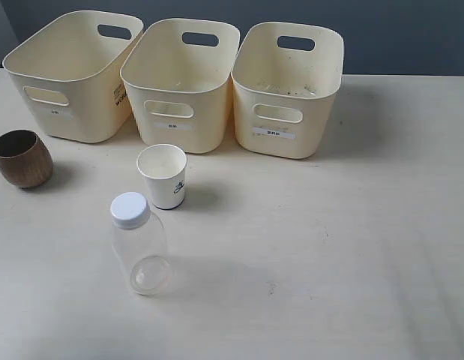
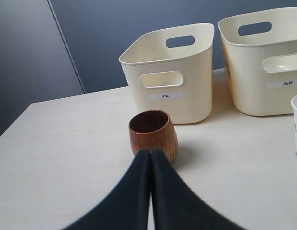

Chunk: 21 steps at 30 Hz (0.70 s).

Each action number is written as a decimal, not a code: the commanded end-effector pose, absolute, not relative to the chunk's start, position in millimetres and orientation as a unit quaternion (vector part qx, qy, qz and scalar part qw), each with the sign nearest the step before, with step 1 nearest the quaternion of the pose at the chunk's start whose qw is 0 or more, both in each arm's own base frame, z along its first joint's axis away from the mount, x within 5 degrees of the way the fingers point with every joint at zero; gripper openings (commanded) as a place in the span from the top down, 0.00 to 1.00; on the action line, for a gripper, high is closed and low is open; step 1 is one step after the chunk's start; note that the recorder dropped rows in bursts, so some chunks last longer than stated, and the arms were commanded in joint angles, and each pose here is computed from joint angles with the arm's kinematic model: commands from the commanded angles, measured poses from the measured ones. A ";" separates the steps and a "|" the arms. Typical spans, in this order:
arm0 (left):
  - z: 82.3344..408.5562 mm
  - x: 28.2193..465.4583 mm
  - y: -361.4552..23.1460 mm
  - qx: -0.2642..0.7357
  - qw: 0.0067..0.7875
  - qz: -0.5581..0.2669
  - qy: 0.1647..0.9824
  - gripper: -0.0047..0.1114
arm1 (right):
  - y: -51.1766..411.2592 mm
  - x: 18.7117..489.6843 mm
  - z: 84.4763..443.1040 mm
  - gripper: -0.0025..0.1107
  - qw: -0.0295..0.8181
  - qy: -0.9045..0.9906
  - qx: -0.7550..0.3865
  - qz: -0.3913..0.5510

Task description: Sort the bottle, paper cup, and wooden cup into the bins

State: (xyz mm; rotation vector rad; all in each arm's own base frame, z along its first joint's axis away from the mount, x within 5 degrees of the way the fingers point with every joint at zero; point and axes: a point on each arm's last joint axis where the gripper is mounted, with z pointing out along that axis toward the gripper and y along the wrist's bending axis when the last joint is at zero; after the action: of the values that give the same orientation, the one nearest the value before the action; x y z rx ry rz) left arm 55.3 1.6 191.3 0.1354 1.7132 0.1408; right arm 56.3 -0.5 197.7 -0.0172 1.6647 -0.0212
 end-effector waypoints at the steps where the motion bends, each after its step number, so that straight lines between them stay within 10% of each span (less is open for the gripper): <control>1: 192.2 55.5 1.4 0.058 0.652 0.060 0.754 0.96 | -0.8 56.1 197.4 0.56 0.676 0.737 -0.004 -0.009; 21: 192.2 55.5 0.9 0.062 0.652 0.056 0.754 0.96 | -0.6 56.4 200.6 0.56 0.689 0.725 -0.004 -0.009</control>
State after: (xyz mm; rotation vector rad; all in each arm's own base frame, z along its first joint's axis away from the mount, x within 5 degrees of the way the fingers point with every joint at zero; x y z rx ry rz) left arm 55.3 1.6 191.3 0.1354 1.7132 0.1408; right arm 56.4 -0.4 199.2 -0.0176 1.6475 -0.0207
